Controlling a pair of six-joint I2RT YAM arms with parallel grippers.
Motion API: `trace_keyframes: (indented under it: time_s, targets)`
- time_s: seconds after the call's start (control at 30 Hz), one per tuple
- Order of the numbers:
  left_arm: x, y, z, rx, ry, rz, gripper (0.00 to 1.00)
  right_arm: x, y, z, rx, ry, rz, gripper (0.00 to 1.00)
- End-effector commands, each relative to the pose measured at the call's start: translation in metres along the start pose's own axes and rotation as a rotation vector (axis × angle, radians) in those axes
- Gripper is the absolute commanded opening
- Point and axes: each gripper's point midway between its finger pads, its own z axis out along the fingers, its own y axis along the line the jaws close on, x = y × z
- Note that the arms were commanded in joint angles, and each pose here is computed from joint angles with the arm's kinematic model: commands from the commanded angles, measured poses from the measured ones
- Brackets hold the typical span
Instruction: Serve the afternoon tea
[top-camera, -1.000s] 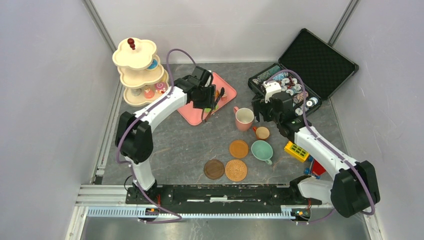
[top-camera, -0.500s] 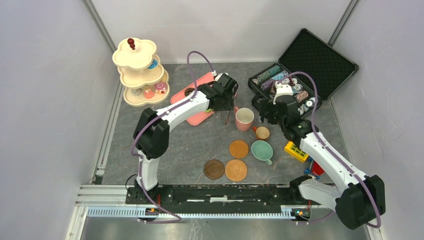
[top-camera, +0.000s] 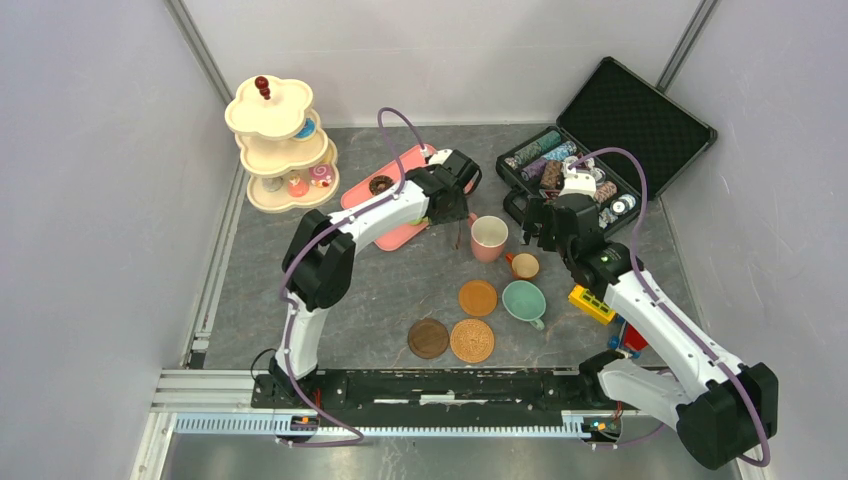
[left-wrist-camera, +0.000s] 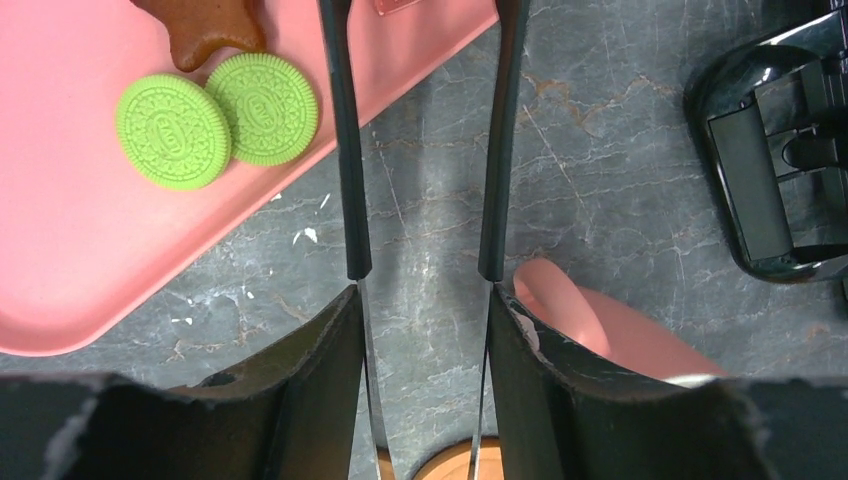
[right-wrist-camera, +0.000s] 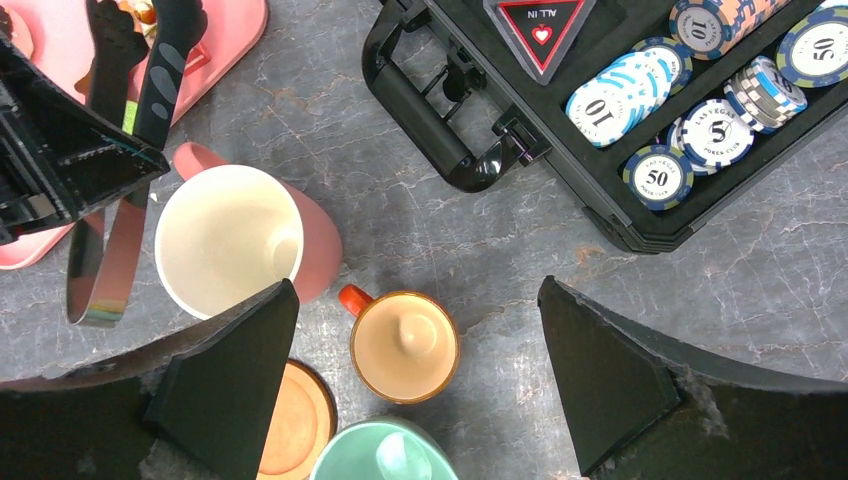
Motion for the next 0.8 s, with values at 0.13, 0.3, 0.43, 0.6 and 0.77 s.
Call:
trace_keyframes:
  time_s: [0.13, 0.3, 0.43, 0.6, 0.77]
  targets:
    - [-0.018, -0.011, 0.004, -0.022, -0.064, -0.066, 0.48, -0.027, 0.009, -0.013, -0.051, -0.097, 0.028, 0.98]
    - [-0.018, -0.008, 0.009, -0.046, -0.065, -0.057, 0.5, -0.026, 0.013, -0.014, -0.07, -0.094, 0.016, 0.98]
    - [-0.019, -0.006, 0.012, -0.058, -0.069, -0.037, 0.49, -0.027, 0.014, -0.015, -0.08, -0.1, 0.009, 0.98]
    - [-0.019, -0.003, 0.015, -0.07, -0.07, -0.016, 0.48, -0.029, 0.014, -0.016, -0.084, -0.102, 0.003, 0.98]
    - [-0.018, -0.003, 0.018, -0.074, -0.064, 0.002, 0.5, -0.033, 0.015, -0.018, -0.09, -0.114, 0.006, 0.98]
